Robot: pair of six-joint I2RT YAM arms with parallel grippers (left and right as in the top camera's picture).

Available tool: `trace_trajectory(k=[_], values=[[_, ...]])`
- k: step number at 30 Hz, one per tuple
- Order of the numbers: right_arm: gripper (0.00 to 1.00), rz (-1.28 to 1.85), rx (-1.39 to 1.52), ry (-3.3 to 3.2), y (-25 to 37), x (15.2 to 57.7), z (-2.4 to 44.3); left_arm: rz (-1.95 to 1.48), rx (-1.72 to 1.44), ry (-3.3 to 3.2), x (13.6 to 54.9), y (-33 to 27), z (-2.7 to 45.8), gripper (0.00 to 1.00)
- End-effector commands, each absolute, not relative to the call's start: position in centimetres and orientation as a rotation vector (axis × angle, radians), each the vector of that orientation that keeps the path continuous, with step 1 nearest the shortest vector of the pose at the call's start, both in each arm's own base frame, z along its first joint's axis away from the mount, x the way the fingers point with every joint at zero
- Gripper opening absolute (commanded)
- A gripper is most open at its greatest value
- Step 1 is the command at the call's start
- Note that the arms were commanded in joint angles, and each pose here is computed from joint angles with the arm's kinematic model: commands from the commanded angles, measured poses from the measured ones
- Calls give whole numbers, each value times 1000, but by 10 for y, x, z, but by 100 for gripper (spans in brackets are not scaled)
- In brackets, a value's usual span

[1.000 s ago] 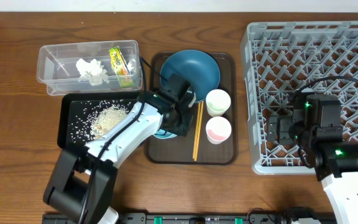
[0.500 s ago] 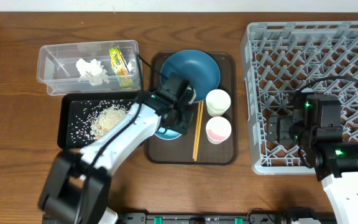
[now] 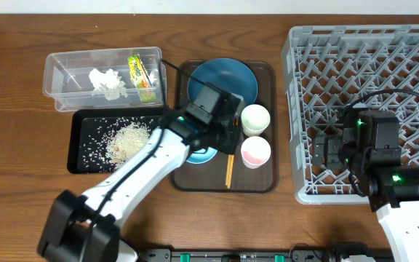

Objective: Sort waste into correct bins and load items into the dishwasher rack
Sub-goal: 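Grasp the pink paper cup with the left gripper and lift it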

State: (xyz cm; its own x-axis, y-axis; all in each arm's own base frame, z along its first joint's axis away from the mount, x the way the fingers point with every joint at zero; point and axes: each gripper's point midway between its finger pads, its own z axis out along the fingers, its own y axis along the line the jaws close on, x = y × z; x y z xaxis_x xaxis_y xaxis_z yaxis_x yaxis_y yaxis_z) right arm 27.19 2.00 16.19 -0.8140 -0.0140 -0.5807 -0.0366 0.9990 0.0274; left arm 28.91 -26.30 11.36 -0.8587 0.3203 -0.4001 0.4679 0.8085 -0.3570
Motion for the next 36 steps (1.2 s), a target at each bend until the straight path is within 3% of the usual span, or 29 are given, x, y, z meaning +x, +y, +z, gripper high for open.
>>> trace_trajectory(k=[1, 7, 10, 17, 19, 28, 31, 36], values=[[99, 60, -30, 2498, 22, 275, 171, -671, 627, 2715, 280, -277, 99, 51], [99, 60, -30, 2499, 22, 275, 171, -656, 668, 2771, 274, -291, 68, 51], [99, 60, -30, 2499, 22, 275, 171, -640, 618, 2833, 272, -289, 53, 47], [99, 60, -30, 2500, 22, 275, 171, -615, 602, 2883, 267, -281, 44, 10], [99, 61, -30, 2499, 22, 275, 171, -609, 589, 2895, 268, -277, 45, 6], [99, 61, -30, 2492, 22, 276, 172, -633, 416, 2837, 280, -242, 99, 6], [99, 86, -38, 2474, 26, 279, 175, -681, 209, 2770, 297, -225, 129, 6], [99, 361, -142, 2413, 65, 288, 185, -1041, 40, 2628, 321, -223, 173, 6]])
